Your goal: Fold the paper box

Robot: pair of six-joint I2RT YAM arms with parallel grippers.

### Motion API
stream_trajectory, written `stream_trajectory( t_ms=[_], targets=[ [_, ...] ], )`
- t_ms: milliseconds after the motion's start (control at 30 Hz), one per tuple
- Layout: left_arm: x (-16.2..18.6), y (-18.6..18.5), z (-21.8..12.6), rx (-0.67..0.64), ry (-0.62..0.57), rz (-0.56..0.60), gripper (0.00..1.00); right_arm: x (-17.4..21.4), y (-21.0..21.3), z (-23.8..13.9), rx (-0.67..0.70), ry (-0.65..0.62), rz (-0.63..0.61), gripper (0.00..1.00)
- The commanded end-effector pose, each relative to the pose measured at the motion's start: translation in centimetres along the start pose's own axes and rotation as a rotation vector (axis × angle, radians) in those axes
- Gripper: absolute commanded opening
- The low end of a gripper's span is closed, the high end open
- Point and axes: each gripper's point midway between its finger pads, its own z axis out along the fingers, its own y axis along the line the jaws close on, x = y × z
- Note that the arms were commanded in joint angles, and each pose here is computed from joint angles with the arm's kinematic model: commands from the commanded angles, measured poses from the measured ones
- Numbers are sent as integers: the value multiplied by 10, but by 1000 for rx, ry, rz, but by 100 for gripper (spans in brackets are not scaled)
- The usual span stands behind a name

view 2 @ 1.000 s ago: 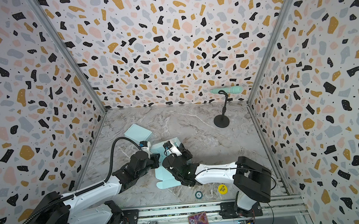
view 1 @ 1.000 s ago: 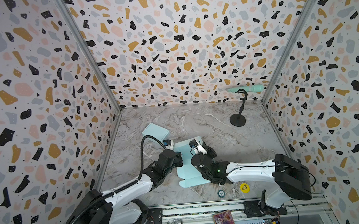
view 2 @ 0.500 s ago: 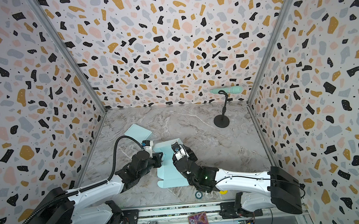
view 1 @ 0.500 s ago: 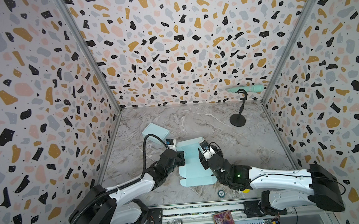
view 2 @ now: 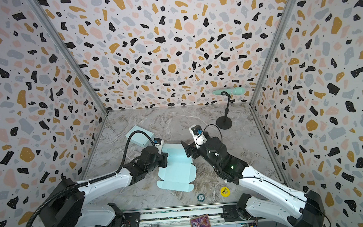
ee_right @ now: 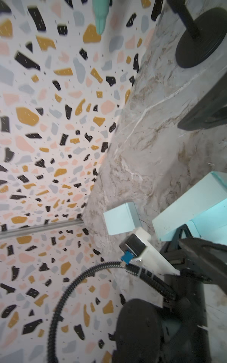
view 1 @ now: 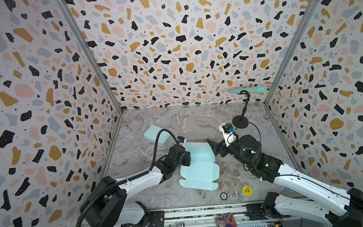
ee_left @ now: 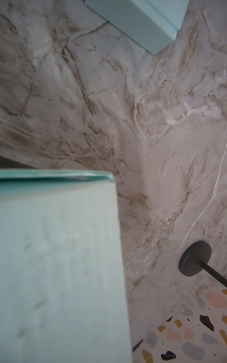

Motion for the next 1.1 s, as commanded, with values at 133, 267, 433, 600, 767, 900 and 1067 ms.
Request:
stream_trajectory(
  t_ms=[133, 267, 433, 600, 767, 900, 1067],
  targets=[
    [21, -1, 10, -14, 130, 115, 0, 69, 23, 43, -215, 219, -26, 86],
    [32, 2, 19, -31, 167, 113, 0, 106, 19, 63, -198, 311, -47, 87],
    [41, 7, 30, -56, 194, 100, 0, 143, 19, 75, -215, 381, -43, 87],
    [44, 12, 36, -80, 197, 88, 0, 166, 20, 84, -226, 437, -53, 86],
    [43, 14, 36, -100, 199, 85, 5, 171, 6, 91, -143, 456, -56, 79],
    [40, 17, 30, -117, 189, 91, 16, 173, -5, 93, -105, 467, -31, 75],
    [35, 18, 23, -120, 173, 90, 27, 180, -17, 95, -74, 492, 12, 74]
  ],
)
